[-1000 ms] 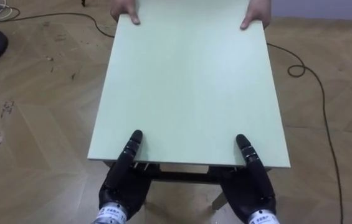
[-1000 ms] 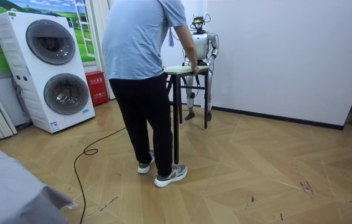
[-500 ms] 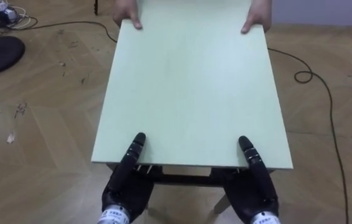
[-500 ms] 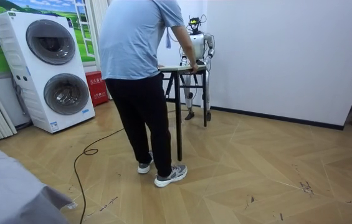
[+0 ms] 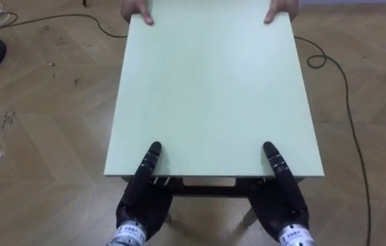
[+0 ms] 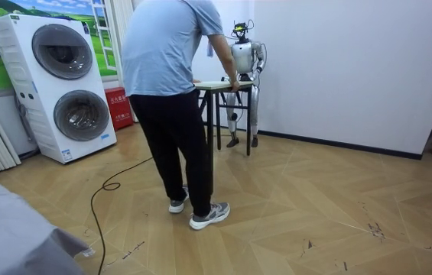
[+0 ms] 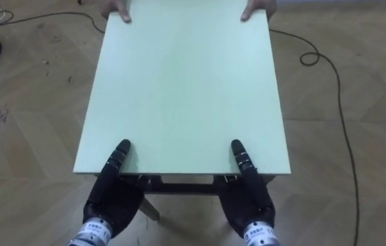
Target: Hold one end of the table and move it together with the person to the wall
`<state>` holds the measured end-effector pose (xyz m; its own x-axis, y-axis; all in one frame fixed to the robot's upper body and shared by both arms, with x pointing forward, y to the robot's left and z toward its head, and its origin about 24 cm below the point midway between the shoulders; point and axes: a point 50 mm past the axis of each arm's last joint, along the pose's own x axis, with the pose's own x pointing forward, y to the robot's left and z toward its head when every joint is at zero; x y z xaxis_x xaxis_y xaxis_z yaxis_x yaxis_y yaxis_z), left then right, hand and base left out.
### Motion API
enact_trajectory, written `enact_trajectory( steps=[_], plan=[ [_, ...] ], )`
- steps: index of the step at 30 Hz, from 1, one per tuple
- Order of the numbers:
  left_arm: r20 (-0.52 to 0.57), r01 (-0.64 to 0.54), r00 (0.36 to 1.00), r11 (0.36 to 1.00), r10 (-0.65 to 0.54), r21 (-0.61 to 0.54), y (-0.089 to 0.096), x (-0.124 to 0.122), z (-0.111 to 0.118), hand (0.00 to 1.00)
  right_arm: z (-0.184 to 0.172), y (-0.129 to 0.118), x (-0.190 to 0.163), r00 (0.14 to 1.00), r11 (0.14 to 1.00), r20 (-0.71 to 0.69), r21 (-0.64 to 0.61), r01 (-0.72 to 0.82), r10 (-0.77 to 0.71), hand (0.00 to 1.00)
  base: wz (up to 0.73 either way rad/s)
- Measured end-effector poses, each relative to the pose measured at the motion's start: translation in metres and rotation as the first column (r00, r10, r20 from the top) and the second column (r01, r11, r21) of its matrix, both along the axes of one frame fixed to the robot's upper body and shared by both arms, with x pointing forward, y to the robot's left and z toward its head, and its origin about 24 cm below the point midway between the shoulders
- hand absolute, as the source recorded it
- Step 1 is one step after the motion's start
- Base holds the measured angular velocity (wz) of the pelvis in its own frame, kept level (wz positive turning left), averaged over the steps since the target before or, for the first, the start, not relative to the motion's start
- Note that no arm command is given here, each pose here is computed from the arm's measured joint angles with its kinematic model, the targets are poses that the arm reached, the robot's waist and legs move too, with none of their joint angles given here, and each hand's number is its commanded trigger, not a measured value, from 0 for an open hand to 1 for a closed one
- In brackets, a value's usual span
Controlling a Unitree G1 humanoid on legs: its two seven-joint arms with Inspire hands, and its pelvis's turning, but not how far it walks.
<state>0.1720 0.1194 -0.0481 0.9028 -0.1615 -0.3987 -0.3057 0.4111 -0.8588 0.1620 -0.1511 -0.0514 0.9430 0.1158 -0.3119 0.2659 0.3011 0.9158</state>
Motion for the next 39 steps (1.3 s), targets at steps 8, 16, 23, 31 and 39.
enact_trajectory(
  steps=[8,16,23,31,39],
  plan=[
    [-0.003,0.0,1.0,1.0,0.001,0.025,0.007,-0.002,-0.001,1.0,-0.003,0.009,-0.005,0.999,1.0,-0.033,0.024,0.008,-0.007,1.0,-0.05],
    [-0.004,-0.015,1.0,0.999,0.015,0.044,0.012,-0.005,-0.002,1.0,-0.005,0.015,-0.007,0.999,0.999,-0.052,0.037,0.001,0.001,1.0,-0.02],
    [-0.001,-0.017,1.0,0.999,0.017,0.046,0.012,-0.004,-0.002,1.0,-0.004,0.016,-0.007,0.999,0.999,-0.048,0.037,0.002,0.0,1.0,0.08],
    [0.016,-0.016,1.0,0.999,0.016,0.032,0.008,-0.001,0.005,1.0,0.002,0.014,-0.003,1.0,0.999,-0.011,0.033,0.002,-0.002,1.0,0.24],
    [0.03,-0.018,0.999,0.999,0.017,0.032,0.008,0.0,0.008,1.0,0.005,0.016,-0.003,1.0,0.999,0.005,0.033,0.01,-0.01,1.0,0.15]
  ],
)
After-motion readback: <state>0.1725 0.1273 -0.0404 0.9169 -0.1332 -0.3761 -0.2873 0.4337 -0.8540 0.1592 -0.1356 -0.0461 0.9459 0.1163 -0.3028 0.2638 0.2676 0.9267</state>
